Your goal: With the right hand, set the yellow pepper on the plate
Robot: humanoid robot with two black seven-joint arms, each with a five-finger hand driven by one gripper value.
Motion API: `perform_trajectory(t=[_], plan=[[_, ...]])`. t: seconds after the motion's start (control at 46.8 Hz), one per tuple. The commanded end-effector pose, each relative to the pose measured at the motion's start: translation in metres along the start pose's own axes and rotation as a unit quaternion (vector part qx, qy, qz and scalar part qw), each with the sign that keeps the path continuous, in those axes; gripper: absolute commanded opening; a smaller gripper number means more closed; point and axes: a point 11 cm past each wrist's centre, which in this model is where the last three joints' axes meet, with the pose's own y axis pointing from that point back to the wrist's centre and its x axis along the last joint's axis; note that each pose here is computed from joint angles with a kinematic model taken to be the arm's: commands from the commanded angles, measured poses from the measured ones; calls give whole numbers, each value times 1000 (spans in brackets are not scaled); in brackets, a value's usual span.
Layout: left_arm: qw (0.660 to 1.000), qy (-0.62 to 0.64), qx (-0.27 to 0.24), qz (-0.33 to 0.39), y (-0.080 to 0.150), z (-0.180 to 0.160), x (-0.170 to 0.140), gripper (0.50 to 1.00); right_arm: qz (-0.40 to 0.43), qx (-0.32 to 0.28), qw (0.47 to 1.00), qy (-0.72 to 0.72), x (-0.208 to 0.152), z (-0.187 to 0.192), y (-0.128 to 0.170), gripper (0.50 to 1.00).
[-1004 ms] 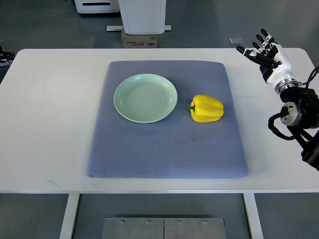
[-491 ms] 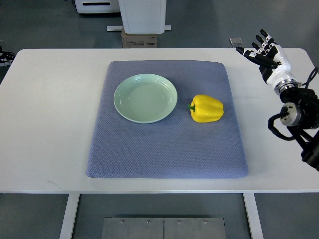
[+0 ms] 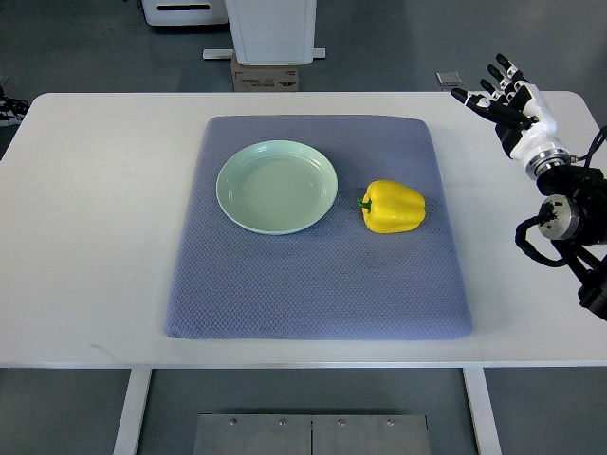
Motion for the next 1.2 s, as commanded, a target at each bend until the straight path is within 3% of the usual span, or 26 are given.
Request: perform_trajectory(t=[0.0,1.175], plan=[[1000,0,0,0,0,0,0,1000,1,4,1000,1,0,-1,0,1000],[1000,0,0,0,0,0,0,1000,3,2,1000,6,3,1,1,1000]])
